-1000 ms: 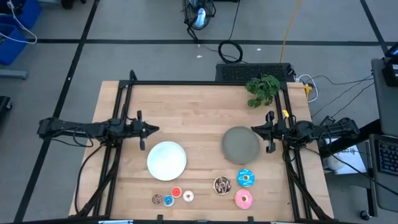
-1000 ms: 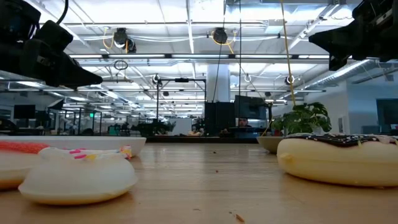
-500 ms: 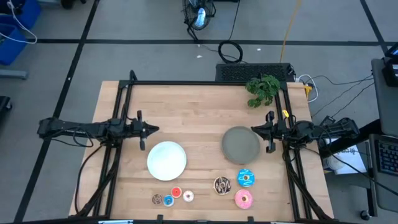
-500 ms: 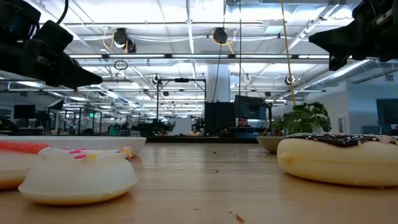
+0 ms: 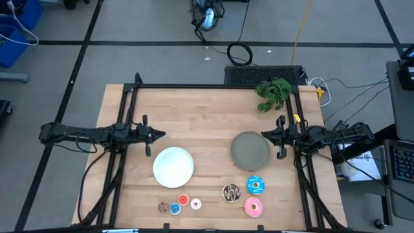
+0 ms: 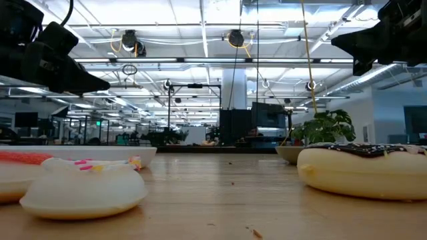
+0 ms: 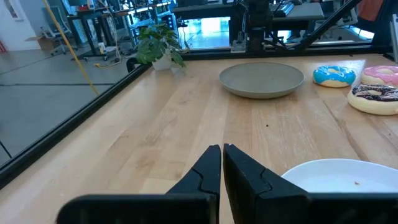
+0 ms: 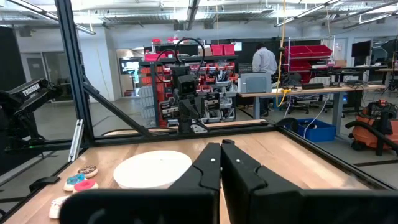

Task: Pick & Place donuts

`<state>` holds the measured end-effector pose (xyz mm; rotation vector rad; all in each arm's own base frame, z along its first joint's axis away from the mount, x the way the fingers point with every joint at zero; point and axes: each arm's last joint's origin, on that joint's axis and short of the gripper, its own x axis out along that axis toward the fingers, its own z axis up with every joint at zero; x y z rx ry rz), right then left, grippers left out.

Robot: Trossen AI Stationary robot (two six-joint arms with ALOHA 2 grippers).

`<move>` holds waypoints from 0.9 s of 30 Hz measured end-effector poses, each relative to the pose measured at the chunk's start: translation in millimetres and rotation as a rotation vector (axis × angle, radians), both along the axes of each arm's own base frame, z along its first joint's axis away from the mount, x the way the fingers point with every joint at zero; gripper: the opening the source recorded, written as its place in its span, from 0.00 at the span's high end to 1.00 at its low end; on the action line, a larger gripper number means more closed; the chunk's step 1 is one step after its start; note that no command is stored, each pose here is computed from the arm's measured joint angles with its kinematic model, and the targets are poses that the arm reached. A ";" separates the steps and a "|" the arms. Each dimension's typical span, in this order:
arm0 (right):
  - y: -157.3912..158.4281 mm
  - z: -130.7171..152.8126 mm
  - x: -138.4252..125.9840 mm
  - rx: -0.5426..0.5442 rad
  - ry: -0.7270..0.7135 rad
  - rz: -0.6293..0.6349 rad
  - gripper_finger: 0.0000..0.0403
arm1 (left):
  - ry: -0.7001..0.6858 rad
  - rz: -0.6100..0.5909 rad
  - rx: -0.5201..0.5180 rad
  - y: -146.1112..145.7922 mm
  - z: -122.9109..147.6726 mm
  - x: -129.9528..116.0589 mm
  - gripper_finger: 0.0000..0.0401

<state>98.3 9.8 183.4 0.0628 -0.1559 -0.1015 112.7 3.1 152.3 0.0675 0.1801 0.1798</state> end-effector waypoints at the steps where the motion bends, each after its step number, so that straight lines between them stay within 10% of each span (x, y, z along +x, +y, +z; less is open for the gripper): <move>1: 0.0 0.0 0.0 0.000 0.000 0.000 1.00 | 0.000 0.000 0.000 0.0 0.0 0.0 0.94; 27: 0.0 0.0 0.0 0.000 0.000 0.000 1.00 | 0.005 0.028 0.037 1.0 0.2 -0.1 0.94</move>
